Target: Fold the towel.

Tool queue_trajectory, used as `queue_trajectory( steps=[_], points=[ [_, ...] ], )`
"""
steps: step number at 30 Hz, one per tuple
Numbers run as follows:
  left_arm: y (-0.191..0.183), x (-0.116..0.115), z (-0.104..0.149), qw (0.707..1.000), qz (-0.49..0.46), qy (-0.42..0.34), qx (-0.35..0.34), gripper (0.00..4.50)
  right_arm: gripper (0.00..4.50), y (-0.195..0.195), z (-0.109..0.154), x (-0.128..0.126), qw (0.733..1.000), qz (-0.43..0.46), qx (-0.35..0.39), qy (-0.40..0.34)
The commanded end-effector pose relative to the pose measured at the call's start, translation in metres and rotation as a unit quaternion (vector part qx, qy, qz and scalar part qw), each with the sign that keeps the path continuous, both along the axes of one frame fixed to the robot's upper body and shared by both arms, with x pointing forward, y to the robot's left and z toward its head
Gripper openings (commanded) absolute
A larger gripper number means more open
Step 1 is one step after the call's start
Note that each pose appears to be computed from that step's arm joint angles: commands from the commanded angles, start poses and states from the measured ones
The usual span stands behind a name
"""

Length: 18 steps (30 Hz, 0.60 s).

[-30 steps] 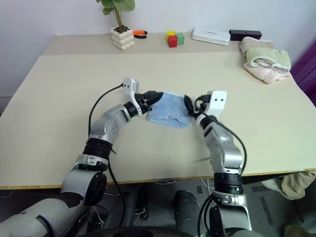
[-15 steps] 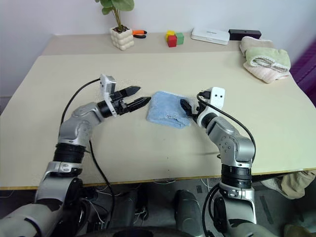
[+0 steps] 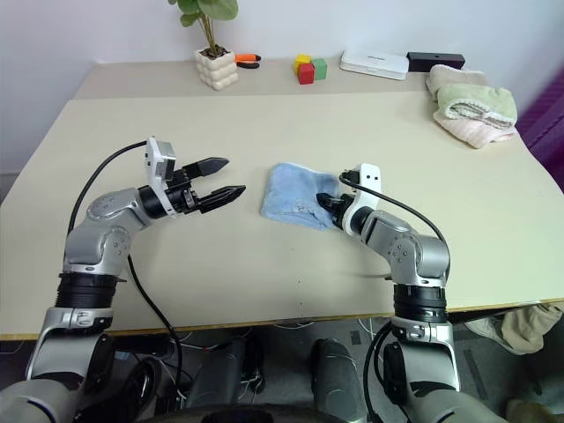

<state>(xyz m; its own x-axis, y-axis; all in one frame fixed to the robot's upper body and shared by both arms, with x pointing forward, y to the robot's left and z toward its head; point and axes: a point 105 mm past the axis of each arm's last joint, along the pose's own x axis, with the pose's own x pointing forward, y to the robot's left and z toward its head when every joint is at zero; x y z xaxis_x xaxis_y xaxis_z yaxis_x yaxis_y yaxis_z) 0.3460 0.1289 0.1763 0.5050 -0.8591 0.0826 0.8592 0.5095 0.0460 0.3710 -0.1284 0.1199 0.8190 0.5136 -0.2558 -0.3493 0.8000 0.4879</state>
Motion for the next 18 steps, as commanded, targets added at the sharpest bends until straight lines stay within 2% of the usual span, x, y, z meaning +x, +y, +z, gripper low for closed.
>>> queue_trajectory(
  steps=[1, 4, 8, 13, 18],
  points=[
    [-0.001, -0.002, 0.011, 1.0, 0.005, -0.022, -0.013, 4.5, 0.06, -0.017, 0.019, 0.009, 0.999, -0.022, 0.019, -0.026],
    [0.001, 0.001, 0.011, 1.0, 0.007, -0.021, -0.019, 4.5, 0.06, -0.041, 0.035, 0.019, 0.994, -0.084, 0.053, -0.05],
    [-0.016, 0.01, 0.012, 0.999, -0.004, -0.025, -0.031, 4.5, 0.06, -0.105, 0.054, 0.022, 0.966, -0.219, 0.117, -0.079],
    [-0.032, 0.02, 0.016, 0.998, -0.039, -0.035, -0.041, 4.5, 0.06, -0.183, 0.058, -0.008, 0.898, -0.399, 0.157, -0.104],
    [-0.038, 0.02, 0.023, 0.994, -0.09, -0.059, -0.033, 4.5, 0.06, -0.225, 0.045, -0.041, 0.838, -0.506, 0.176, -0.103]
  ],
)
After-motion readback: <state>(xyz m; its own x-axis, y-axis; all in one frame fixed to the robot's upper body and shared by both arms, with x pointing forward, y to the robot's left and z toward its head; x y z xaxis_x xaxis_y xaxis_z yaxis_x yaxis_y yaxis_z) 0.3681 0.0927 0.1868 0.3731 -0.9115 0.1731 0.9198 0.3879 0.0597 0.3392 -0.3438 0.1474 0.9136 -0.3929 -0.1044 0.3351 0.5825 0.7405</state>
